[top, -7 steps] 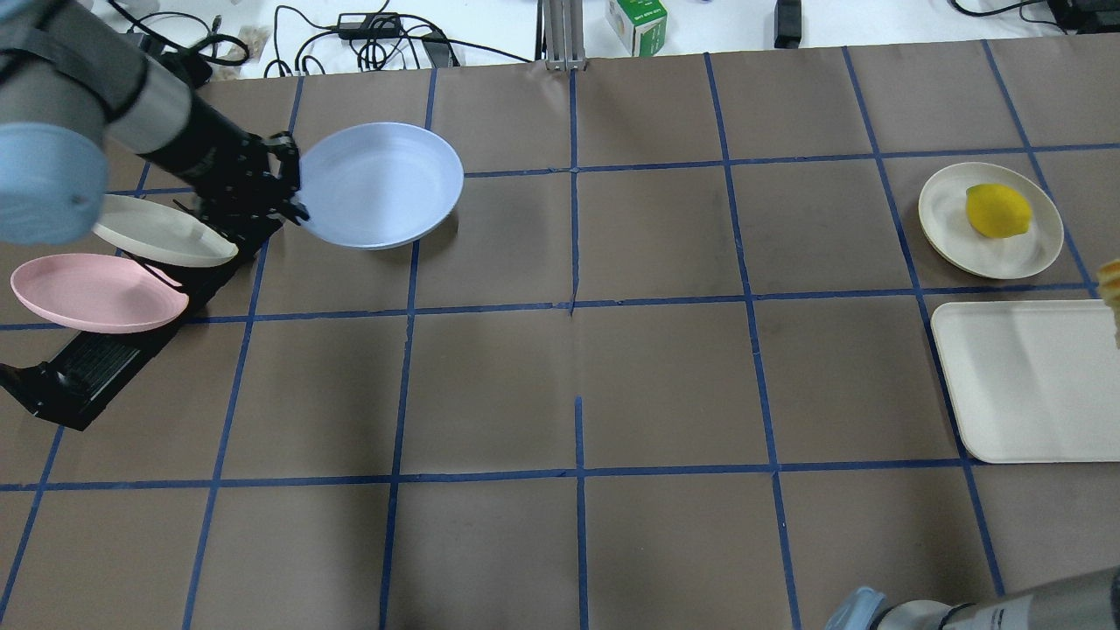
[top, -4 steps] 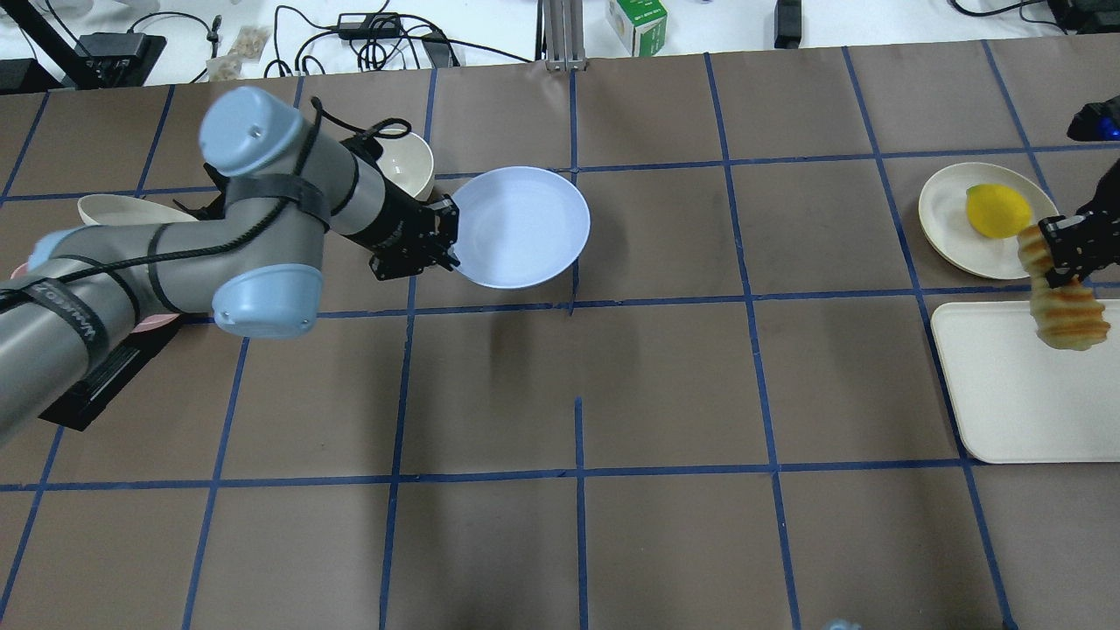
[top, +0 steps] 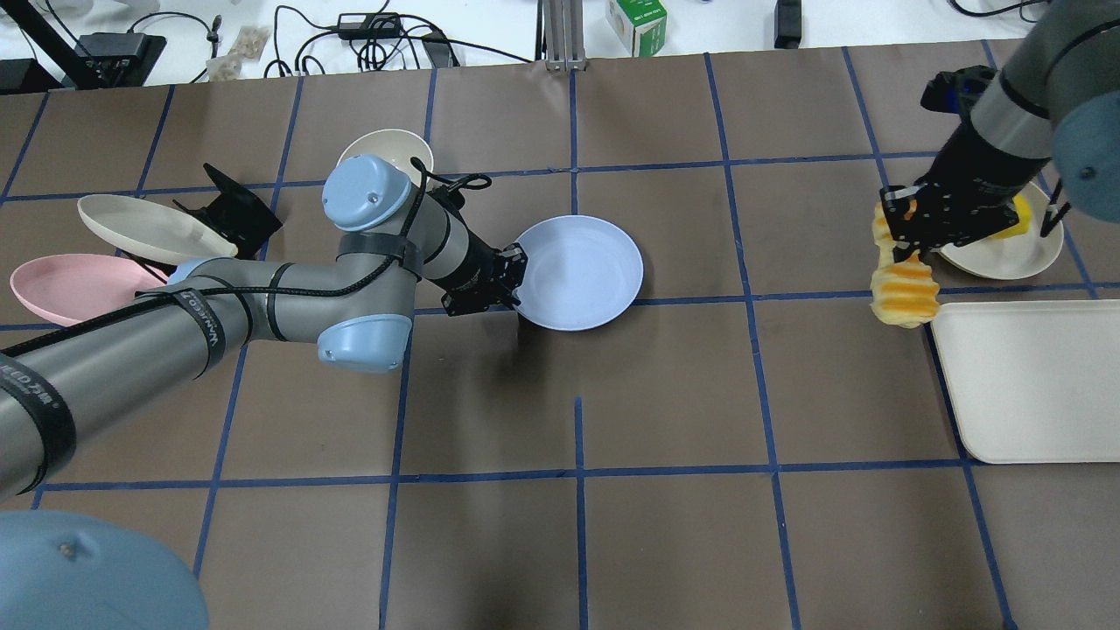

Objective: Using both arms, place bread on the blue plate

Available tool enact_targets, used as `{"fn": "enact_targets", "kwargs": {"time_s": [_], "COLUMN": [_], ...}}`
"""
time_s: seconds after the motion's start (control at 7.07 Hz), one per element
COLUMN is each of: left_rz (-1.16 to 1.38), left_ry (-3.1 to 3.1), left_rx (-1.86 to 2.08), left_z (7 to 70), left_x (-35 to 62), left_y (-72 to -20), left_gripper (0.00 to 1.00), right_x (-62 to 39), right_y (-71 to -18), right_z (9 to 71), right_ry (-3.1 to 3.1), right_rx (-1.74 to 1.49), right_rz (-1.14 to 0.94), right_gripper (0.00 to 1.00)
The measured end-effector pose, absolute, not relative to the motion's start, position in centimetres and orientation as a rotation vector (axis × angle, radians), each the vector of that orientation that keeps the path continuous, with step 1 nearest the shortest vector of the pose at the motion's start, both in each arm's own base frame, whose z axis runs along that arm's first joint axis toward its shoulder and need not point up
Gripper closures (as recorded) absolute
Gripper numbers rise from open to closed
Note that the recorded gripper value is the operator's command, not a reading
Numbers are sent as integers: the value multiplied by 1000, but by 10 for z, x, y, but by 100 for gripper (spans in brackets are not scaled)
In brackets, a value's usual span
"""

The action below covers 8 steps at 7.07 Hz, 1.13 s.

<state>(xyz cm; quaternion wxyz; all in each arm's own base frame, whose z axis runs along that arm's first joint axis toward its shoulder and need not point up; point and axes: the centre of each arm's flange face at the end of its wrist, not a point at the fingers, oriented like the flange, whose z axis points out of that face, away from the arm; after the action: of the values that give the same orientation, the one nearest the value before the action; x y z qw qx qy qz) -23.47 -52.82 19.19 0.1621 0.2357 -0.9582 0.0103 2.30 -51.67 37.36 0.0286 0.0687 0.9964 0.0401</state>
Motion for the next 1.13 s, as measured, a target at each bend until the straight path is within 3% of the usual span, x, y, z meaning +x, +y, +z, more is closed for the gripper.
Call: {"fn": "enact_targets", "kwargs": {"time_s": [0.42,0.85,1.13], "left_rz": [122,-11,-13], "left_ry": [-2790,-2958,-3036], "left_rx": [695,604,486], "left_z": [221,353,441], "left_x": [-220,-188,-178], "left_y": [-548,-579,-554], "left_gripper": [0,0,0], "right_x": [115,226,294], "right_y": [-555,-610,-626], "right_z": [363,325,301], "right_ry": [3074,3077,3079], "right_rx": [163,91,119], "right_rz": [67,66,64], "right_gripper": [100,100,100]}}
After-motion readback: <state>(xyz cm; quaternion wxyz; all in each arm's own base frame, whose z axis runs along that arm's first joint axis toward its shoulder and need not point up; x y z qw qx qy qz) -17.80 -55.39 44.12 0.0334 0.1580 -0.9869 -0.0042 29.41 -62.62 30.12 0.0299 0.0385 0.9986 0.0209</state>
